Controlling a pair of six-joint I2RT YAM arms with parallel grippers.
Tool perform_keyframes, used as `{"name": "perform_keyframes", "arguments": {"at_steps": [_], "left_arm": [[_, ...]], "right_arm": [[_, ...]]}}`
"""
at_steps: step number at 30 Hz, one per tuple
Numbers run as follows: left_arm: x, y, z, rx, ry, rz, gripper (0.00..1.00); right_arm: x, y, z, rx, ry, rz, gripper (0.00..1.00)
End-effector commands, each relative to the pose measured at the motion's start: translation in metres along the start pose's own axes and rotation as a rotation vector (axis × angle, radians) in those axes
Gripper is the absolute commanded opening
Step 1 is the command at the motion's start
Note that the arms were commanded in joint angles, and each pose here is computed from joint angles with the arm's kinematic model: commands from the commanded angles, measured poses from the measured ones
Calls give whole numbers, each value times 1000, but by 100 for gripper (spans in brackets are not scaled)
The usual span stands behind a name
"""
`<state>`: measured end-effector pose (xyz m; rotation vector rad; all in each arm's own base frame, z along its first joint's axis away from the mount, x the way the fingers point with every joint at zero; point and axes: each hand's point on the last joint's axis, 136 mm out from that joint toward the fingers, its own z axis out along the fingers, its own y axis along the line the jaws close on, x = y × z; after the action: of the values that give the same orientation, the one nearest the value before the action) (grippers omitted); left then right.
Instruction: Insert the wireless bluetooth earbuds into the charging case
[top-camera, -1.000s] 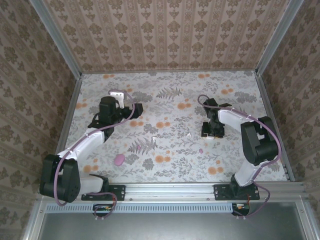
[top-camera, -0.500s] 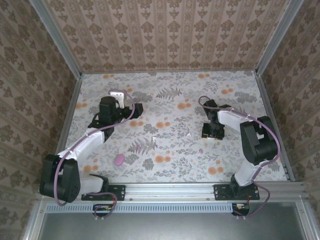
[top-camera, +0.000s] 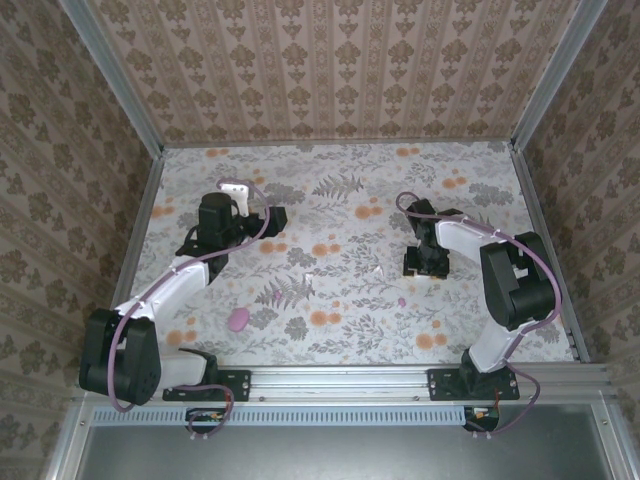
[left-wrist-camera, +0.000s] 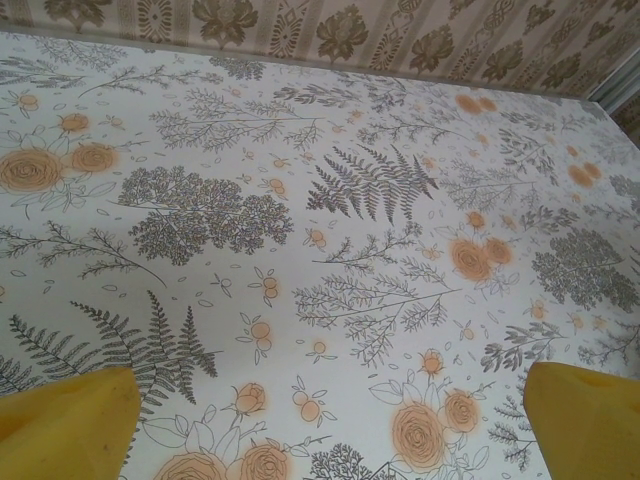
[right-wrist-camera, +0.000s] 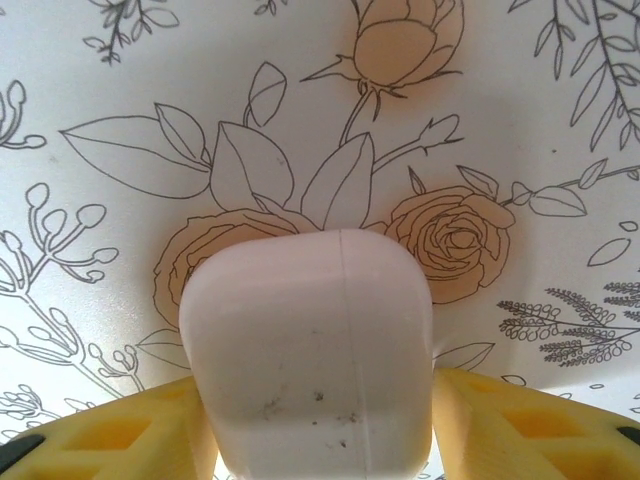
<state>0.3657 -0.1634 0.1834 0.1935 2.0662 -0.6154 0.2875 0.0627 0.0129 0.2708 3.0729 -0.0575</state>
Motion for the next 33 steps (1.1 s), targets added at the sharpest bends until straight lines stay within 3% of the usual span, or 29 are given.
{"name": "perform_keyframes", "arguments": {"at_steps": [1,9,12,15,18,26,33], "left_arm": [[-14,-3,-1,15,-31,-11,100],[-13,-3,0,17,-29,-14,100],[-15,-5,0,25,-30,-14,100],[-15,-6,2,33,-25,-14,100],[-16,-10,3,59,-29,-4,100],[-19,-28,16,154,43,-30,100],[-25,-75,20,371,113,2,96]], "right_arm": [[-6,-4,1,26,-5,-18,57],[-10,-1,2,22,-3,-52,56],[-11,-2,1,30,-7,-56,53],[-13,-1,-3,18,-29,-59,44],[-17,2,-15,4,-85,-74,44],[-35,35,-87,-123,-409,-210,43],[-31,92,-163,-259,-743,-595,42]]}}
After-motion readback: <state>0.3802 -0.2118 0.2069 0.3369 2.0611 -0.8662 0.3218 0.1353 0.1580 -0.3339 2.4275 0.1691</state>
